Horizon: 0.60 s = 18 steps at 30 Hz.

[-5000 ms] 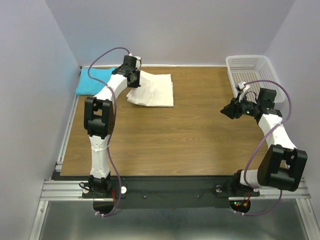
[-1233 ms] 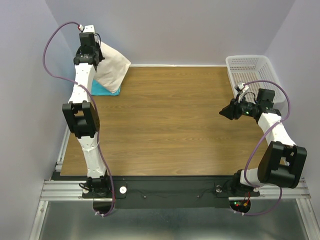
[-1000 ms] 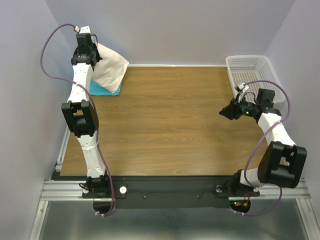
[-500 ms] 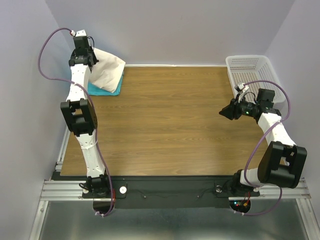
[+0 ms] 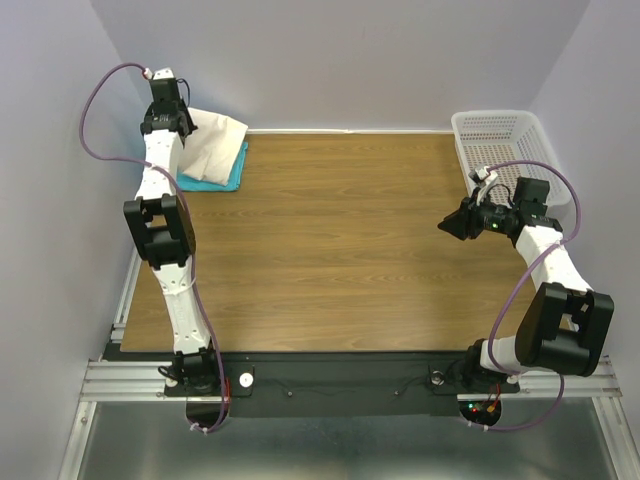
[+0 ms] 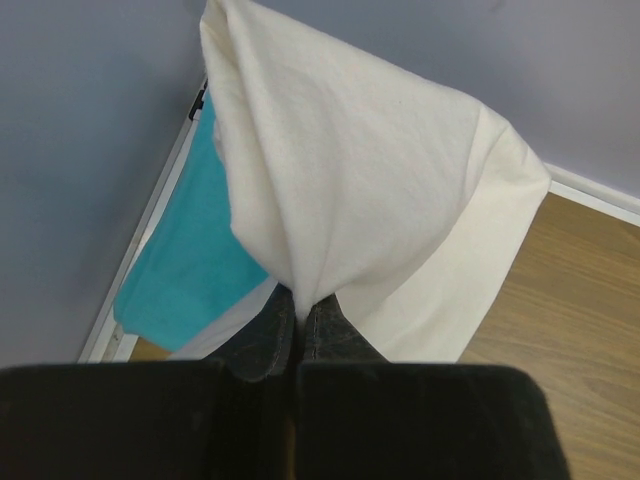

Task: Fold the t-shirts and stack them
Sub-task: Neatly place the folded tshirt to the corner

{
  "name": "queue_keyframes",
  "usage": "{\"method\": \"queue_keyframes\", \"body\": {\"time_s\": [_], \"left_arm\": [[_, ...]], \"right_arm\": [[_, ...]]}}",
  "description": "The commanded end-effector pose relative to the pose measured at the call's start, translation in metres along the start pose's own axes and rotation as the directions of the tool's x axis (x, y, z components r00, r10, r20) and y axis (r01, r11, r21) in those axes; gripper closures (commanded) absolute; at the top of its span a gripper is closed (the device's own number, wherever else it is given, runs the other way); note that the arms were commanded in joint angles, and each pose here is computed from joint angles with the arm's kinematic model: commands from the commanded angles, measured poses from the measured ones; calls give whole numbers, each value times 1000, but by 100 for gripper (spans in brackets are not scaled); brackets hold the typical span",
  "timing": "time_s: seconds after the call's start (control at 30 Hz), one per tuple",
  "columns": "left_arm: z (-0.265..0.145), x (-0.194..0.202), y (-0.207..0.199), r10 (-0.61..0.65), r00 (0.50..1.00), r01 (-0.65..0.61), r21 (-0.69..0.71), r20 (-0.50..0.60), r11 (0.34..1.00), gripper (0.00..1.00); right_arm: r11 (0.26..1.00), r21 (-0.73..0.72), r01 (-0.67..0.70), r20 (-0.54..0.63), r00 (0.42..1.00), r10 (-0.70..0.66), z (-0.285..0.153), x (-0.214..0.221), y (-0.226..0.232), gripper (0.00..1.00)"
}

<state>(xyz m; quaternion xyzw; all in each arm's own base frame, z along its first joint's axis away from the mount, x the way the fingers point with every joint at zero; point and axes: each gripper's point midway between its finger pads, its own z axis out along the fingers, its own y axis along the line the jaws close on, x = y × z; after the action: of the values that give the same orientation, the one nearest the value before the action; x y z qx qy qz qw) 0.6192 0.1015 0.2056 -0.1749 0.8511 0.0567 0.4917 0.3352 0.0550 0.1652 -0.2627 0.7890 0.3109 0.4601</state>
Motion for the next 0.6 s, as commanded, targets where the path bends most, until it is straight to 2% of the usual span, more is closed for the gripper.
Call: {"method": "queue_keyframes", "body": {"time_s": [0.0, 0.33, 0.37, 0.4, 0.57], "left_arm": [[-8, -44, 5, -11, 993, 13, -14, 122, 1000, 100], [6, -41, 15, 14, 992, -7, -60, 128, 998, 100], [9, -40, 17, 14, 992, -6, -63, 126, 998, 99], [11, -40, 18, 12, 992, -4, -66, 129, 998, 94], [18, -41, 23, 22, 989, -9, -93, 145, 996, 93]], "right_arm": [[999, -7, 33, 29, 999, -33, -3, -16, -2, 60], [1000, -8, 29, 26, 999, -29, -3, -15, -2, 60], [1000, -9, 28, 25, 999, -28, -2, -14, -2, 60], [1000, -9, 28, 25, 999, -28, -2, -14, -2, 60], [1000, -11, 23, 21, 1000, -23, -1, -12, -3, 60]]}}
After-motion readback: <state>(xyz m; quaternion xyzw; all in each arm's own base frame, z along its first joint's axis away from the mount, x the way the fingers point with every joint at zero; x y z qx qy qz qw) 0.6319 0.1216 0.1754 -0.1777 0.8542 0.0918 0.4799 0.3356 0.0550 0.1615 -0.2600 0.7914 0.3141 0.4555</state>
